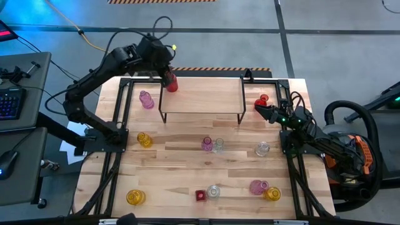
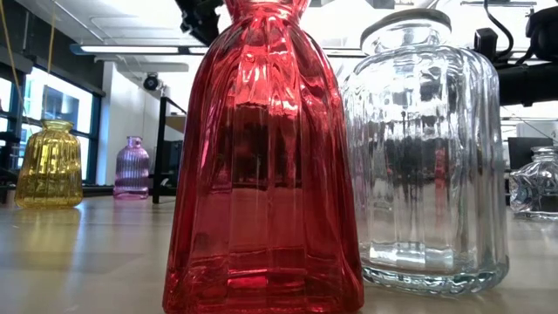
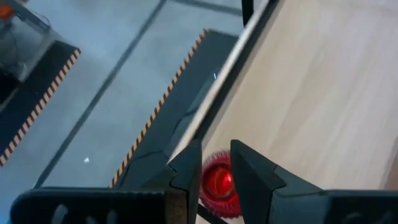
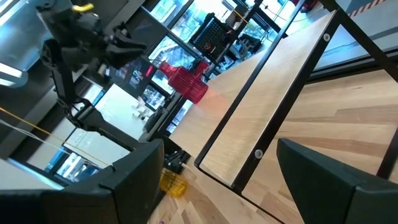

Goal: Sort vases onto shelf
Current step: Put the middle pink vase on the shelf

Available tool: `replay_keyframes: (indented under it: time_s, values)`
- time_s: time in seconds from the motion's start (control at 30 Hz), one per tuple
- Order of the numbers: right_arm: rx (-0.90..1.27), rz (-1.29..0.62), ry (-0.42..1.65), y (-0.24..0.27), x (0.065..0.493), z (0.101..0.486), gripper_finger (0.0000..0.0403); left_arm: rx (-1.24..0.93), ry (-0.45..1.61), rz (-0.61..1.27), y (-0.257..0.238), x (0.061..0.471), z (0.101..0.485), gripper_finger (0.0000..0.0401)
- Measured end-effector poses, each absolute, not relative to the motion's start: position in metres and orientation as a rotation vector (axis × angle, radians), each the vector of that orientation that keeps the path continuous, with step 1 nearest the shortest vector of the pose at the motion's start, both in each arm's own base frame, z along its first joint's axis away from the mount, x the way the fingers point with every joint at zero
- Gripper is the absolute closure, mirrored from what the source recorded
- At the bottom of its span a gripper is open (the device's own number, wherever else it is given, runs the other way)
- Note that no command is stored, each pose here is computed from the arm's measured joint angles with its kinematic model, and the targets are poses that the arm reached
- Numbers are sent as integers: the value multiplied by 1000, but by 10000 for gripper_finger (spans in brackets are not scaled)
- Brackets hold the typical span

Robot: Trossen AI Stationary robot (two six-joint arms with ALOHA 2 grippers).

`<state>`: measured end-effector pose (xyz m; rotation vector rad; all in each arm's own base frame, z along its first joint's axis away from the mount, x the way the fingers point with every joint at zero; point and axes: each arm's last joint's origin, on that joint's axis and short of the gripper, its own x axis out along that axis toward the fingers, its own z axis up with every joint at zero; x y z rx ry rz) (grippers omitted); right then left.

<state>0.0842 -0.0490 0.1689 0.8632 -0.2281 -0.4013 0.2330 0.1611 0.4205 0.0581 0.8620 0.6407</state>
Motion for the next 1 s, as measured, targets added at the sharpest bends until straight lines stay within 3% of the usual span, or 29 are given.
replay_keyframes:
  time_s: [0.43,0.63,1.0]
  values:
    - [910,-392,-235,-49,84,169,100,-52,853,622,133,223,450,325]
    - [896,-394,-232,-49,84,169,100,-73,913,533,106,231,445,325]
    - [877,-396,-229,-49,84,169,100,-48,780,300,53,266,448,325]
